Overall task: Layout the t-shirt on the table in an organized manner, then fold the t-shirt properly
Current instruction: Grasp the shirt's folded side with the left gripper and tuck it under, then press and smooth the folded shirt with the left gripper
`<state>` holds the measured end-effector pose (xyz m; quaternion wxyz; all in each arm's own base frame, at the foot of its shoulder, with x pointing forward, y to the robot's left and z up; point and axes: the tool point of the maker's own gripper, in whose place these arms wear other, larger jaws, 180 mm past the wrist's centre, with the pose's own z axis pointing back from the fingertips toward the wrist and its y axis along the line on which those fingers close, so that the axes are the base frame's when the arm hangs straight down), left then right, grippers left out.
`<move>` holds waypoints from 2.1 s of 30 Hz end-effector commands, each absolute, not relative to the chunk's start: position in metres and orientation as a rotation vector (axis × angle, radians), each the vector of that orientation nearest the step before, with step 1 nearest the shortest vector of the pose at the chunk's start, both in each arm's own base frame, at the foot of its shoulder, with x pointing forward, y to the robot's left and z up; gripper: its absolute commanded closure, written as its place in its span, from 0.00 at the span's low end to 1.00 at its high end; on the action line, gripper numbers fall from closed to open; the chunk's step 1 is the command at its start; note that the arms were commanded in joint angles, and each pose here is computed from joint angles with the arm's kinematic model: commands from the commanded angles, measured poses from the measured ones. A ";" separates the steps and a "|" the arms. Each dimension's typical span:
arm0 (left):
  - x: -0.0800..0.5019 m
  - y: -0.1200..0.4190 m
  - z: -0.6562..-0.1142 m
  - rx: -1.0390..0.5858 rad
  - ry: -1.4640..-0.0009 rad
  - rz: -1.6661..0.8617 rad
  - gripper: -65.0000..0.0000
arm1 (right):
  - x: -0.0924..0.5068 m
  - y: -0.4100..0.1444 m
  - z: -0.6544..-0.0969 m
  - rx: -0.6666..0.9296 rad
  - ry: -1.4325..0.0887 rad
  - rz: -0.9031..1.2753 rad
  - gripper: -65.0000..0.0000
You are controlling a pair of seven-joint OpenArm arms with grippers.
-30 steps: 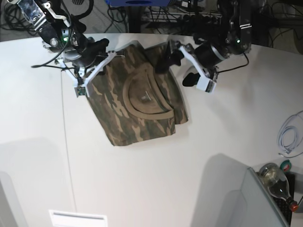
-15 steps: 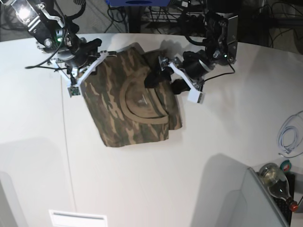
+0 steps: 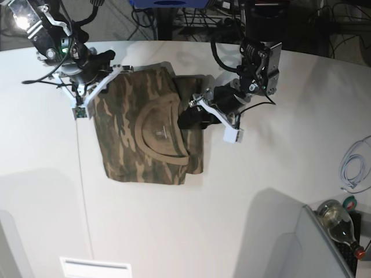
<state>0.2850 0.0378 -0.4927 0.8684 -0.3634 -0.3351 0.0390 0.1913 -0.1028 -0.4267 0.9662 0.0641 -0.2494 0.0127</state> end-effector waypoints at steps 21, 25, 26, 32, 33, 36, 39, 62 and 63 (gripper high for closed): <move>0.290 0.062 -0.494 -0.438 -0.463 -0.720 1.00 | 0.214 -0.142 -0.410 0.071 -0.588 -0.082 0.93; 0.304 0.058 -0.484 -0.366 -0.437 -0.936 1.00 | 0.216 -0.159 -0.408 0.057 -0.602 -0.198 0.93; 0.306 0.056 -0.483 -0.345 -0.425 -1.000 1.00 | 0.216 -0.161 -0.408 0.056 -0.605 -0.224 0.93; 0.322 0.032 -0.481 -0.129 -0.402 -1.399 1.00 | 0.212 -0.167 -0.409 0.049 -0.601 -0.255 0.93; 0.326 0.026 -0.480 -0.085 -0.413 -1.450 1.00 | 0.212 -0.166 -0.409 0.050 -0.601 -0.256 0.93; 0.336 0.001 -0.475 0.005 -0.468 -1.582 1.00 | 0.207 -0.165 -0.412 0.051 -0.588 -0.258 0.93; 0.337 -0.024 -0.471 0.029 -0.546 -1.684 1.00 | 0.204 -0.166 -0.414 0.050 -0.580 -0.260 0.93; 0.343 -0.068 -0.460 0.030 -0.608 -1.743 0.92 | 0.201 -0.161 -0.415 0.062 -0.572 -0.273 0.93; 0.344 -0.071 -0.457 0.030 -0.620 -1.746 0.83 | 0.202 -0.161 -0.415 0.063 -0.575 -0.273 0.93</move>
